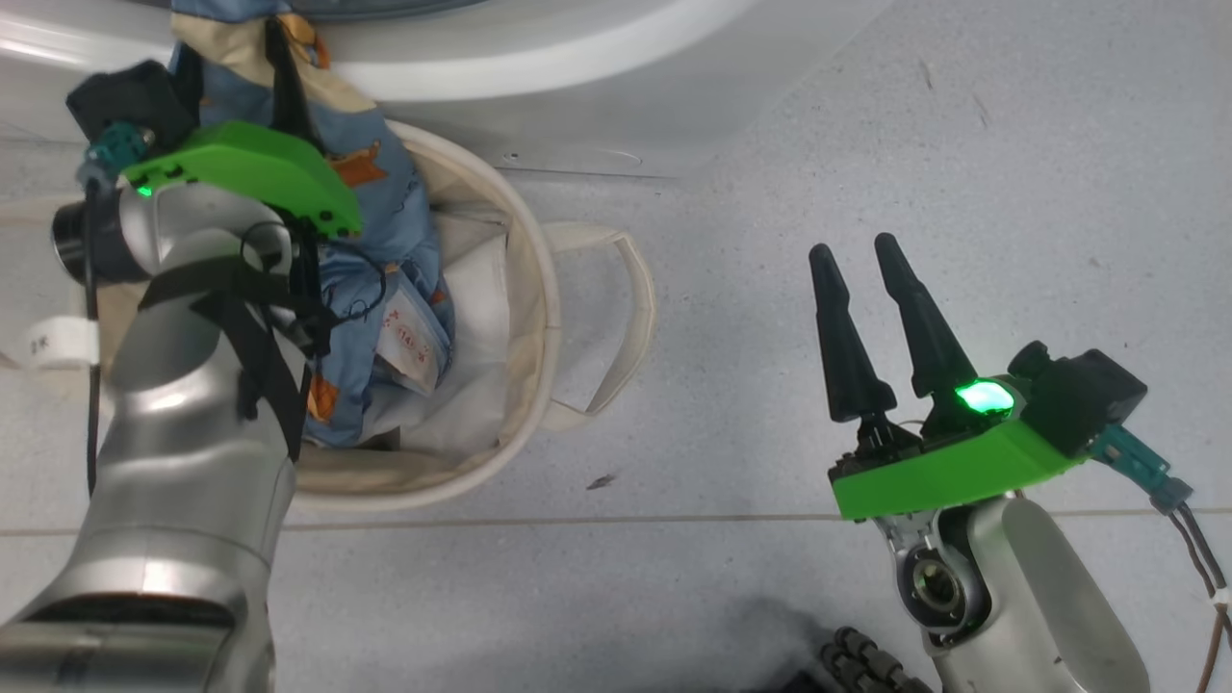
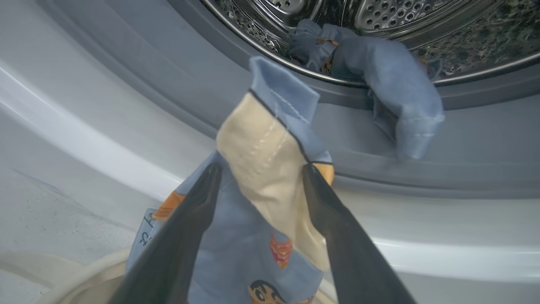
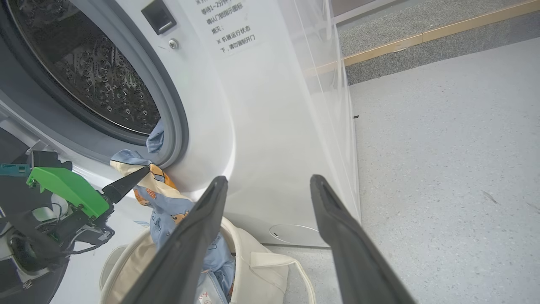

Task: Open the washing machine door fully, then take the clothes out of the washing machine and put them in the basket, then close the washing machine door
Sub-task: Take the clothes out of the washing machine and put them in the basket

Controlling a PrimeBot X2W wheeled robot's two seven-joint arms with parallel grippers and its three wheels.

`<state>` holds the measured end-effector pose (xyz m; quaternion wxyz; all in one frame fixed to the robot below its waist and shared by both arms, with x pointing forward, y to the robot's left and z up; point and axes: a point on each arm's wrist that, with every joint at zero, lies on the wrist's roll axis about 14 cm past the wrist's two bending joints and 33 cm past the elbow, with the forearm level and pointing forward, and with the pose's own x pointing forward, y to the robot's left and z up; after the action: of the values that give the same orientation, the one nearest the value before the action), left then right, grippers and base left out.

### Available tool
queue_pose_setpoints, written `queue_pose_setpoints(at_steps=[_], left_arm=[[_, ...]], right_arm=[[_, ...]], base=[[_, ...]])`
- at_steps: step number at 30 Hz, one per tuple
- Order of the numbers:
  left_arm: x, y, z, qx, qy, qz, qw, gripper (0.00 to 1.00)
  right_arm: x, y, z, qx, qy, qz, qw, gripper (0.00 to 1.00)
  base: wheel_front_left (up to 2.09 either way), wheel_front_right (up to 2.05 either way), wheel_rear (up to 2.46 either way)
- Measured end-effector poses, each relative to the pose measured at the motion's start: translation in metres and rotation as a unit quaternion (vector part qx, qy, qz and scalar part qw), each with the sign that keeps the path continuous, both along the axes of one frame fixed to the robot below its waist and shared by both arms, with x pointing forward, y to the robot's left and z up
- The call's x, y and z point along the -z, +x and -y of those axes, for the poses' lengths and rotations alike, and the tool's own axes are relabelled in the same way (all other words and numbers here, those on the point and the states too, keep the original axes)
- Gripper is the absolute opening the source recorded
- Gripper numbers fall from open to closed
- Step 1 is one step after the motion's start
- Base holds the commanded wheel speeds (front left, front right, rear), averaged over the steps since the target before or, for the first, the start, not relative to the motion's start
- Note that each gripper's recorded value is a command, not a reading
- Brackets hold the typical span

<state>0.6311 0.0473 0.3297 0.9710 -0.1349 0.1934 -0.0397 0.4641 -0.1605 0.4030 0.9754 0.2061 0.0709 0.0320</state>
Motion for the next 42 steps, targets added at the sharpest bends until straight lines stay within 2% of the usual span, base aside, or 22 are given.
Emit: queue_pose_setpoints(at_steps=[1,2,7,10,14,20,25,31,38,42], left_arm=[[0.0,0.002,0.001,0.001,-0.001,-0.001,1.0,0.92],[0.001,0.003,0.003,0.004,-0.001,-0.002,1.0,0.0],[-0.001,0.001,0.001,0.012,0.007,-0.002,1.0,0.0],[-0.016,0.003,0.0,0.023,0.023,0.025,0.999,0.0],[-0.013,-0.018,-0.002,0.041,0.046,0.028,0.998,0.0],[0.018,-0.072,-0.009,0.084,0.081,-0.015,0.993,0.0],[0.039,-0.103,-0.013,0.107,0.101,-0.055,0.988,0.0],[0.086,-0.148,-0.016,0.152,0.141,-0.162,0.965,0.0],[0.115,-0.166,-0.014,0.17,0.151,-0.205,0.952,0.0],[0.122,-0.162,-0.01,0.175,0.152,-0.207,0.951,0.0]], right_arm=[[0.001,0.0,0.0,0.0,0.0,-0.001,1.0,1.0],[0.002,0.0,0.001,0.001,0.0,-0.002,1.0,1.0],[-0.002,0.0,-0.001,-0.002,0.0,0.002,1.0,1.0],[-0.008,-0.001,-0.003,-0.004,0.001,0.009,1.0,1.0],[-0.018,-0.002,-0.006,-0.009,0.001,0.02,1.0,1.0],[-0.026,-0.005,-0.015,-0.021,0.003,0.028,0.999,1.0],[-0.026,-0.007,-0.022,-0.029,0.008,0.027,0.999,1.0],[-0.021,-0.008,-0.024,-0.032,0.005,0.021,0.999,1.0],[-0.007,-0.008,-0.016,-0.023,0.0,0.005,1.0,1.0],[-0.001,-0.007,-0.013,-0.019,-0.002,-0.003,1.0,1.0]], base=[[0.0,0.0,0.0],[0.0,0.0,0.0],[0.0,0.0,0.0],[0.0,0.0,0.0],[0.0,0.0,0.0],[0.0,0.0,0.0],[0.0,0.0,0.0],[0.0,0.0,0.0],[0.0,0.0,0.0],[0.0,0.0,0.0]])
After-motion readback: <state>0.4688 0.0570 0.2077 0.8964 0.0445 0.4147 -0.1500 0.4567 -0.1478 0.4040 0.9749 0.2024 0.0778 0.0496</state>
